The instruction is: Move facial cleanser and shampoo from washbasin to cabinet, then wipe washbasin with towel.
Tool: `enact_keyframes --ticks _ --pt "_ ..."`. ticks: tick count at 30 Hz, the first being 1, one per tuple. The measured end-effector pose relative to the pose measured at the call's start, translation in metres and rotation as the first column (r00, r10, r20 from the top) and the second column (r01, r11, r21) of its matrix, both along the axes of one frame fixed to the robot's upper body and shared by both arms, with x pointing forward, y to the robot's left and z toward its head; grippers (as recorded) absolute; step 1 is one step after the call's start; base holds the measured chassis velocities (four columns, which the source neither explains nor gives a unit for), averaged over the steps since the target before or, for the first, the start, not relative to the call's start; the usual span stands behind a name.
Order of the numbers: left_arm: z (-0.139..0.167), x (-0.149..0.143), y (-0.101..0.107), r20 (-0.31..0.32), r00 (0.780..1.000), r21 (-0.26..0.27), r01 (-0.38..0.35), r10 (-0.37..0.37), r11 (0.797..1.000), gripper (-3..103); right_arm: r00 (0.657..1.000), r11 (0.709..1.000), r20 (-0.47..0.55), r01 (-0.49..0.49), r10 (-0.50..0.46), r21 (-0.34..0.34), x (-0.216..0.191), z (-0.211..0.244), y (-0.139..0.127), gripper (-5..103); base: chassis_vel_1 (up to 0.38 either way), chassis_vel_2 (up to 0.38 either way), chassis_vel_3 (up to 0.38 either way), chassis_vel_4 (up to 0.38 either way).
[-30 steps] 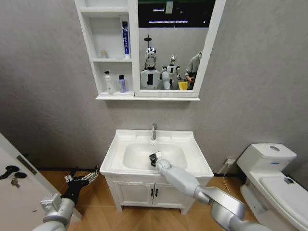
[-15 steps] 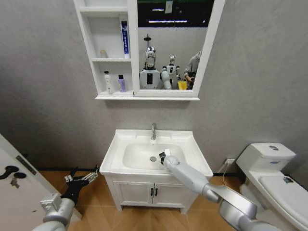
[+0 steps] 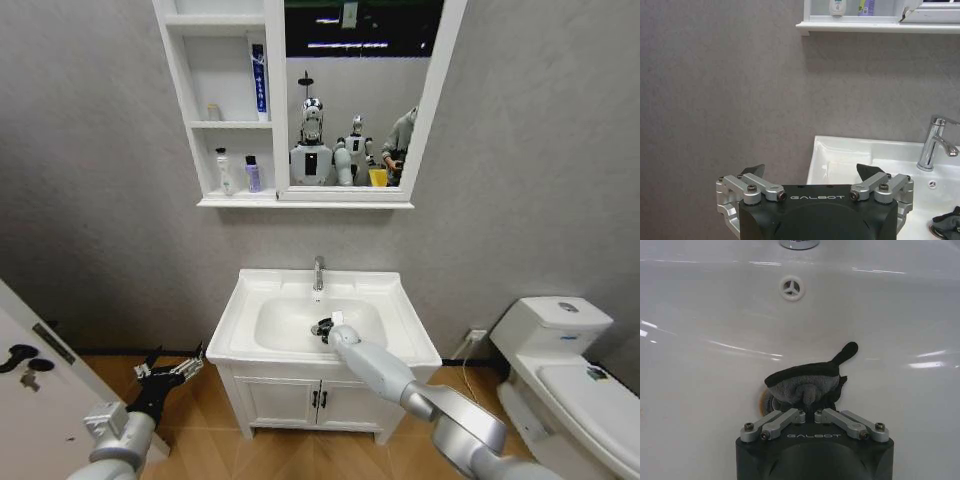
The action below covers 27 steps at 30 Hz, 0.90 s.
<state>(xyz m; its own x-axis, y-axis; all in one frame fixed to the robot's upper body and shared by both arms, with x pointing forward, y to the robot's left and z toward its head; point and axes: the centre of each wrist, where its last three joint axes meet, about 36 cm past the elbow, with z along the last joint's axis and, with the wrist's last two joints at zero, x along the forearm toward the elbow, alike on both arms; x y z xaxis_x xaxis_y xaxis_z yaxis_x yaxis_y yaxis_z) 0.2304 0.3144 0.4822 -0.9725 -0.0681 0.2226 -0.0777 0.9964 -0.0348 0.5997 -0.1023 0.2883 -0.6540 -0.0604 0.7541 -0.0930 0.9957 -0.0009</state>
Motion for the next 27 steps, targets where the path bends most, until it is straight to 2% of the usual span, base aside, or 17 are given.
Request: enact_keyframes --ticks 13,16,20,21,23,25,27 --pt "0.0 0.0 0.0 0.0 1.0 0.0 0.0 0.0 1.0 100 0.999 0.995 0.004 -0.032 0.032 0.092 0.011 0.014 0.032 3 0.0 0.0 0.0 0.0" --pt "0.0 0.0 0.0 0.0 1.0 0.0 0.0 0.0 1.0 100 0.999 0.99 0.014 -0.052 0.051 0.13 0.011 0.017 0.041 3 0.0 0.0 0.0 0.0" --pt "0.0 0.0 0.0 0.0 1.0 0.0 0.0 0.0 1.0 100 0.991 0.958 0.092 -0.12 0.099 0.262 0.006 0.031 0.058 3 0.0 0.0 0.0 0.0" --pt "0.0 0.0 0.0 0.0 1.0 0.0 0.0 0.0 1.0 100 0.991 0.958 0.092 -0.12 0.099 0.262 0.006 0.031 0.058 3 0.0 0.0 0.0 0.0" --pt "0.0 0.0 0.0 0.0 1.0 0.0 0.0 0.0 1.0 100 0.987 0.939 0.122 -0.14 0.107 0.314 -0.001 0.048 0.06 3 0.0 0.0 0.0 0.0" --pt "0.0 0.0 0.0 0.0 1.0 0.0 0.0 0.0 1.0 100 0.986 0.932 0.128 -0.14 0.102 0.334 -0.005 0.059 0.06 3 0.0 0.0 0.0 0.0" --pt "0.0 0.0 0.0 0.0 1.0 0.0 0.0 0.0 1.0 100 0.986 0.928 0.148 -0.127 0.079 0.35 -0.01 0.078 0.053 3 0.0 0.0 0.0 0.0"
